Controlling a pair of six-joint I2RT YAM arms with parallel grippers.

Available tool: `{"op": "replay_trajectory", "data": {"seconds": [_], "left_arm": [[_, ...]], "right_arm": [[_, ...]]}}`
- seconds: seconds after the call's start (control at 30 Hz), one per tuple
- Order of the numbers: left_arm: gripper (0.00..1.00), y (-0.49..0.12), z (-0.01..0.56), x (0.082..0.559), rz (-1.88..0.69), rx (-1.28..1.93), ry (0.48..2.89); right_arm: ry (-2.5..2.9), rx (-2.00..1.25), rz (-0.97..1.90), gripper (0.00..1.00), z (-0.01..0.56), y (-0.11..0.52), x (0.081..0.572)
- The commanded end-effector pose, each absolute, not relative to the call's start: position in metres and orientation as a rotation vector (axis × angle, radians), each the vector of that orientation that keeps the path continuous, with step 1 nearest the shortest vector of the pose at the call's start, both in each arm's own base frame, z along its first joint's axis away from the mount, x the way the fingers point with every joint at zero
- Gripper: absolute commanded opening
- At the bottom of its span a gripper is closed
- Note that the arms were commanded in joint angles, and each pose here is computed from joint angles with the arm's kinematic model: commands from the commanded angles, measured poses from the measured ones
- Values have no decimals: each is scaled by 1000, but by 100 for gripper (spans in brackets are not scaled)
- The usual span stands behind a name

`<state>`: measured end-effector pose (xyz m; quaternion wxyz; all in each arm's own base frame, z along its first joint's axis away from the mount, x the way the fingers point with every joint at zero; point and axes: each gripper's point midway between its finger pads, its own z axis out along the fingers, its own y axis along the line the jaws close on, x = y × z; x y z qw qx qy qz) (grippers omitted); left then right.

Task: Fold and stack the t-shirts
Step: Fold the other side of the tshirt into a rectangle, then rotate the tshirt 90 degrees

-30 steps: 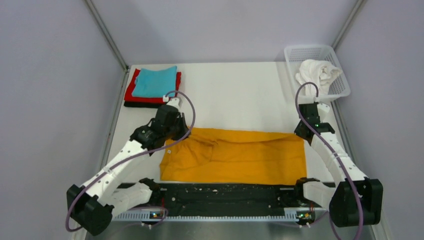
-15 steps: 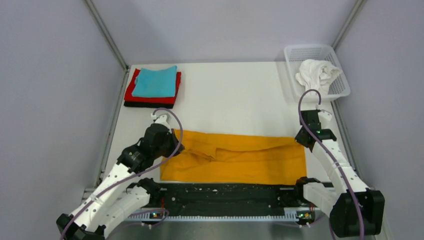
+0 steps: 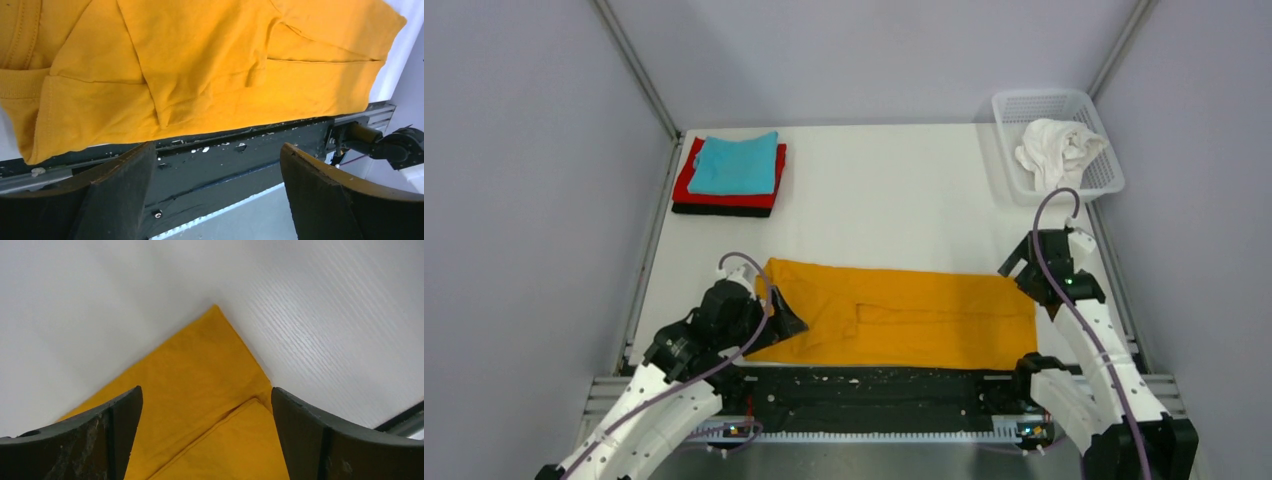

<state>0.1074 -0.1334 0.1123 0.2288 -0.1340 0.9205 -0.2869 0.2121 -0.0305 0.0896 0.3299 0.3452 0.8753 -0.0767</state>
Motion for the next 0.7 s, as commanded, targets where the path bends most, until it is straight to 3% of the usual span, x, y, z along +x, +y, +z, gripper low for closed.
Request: {"op": "replay_trajectory", "data": {"seconds": [0.0,0.17,0.47,0.67], "left_arm": [[99,-151,142,130,-881,-308,2425],[99,-182,136,190,-882,-338,2352],[99,-195,63,250,-689,-542,2469],[99,-198,44,324,-654,-586,2442]], "right_arm": [[2187,688,122,99,130,7,252],[2278,508,481,99,103,69,261],[2450,407,456,99,51,89,257],[2514,361,420,99,35,89,241]]}}
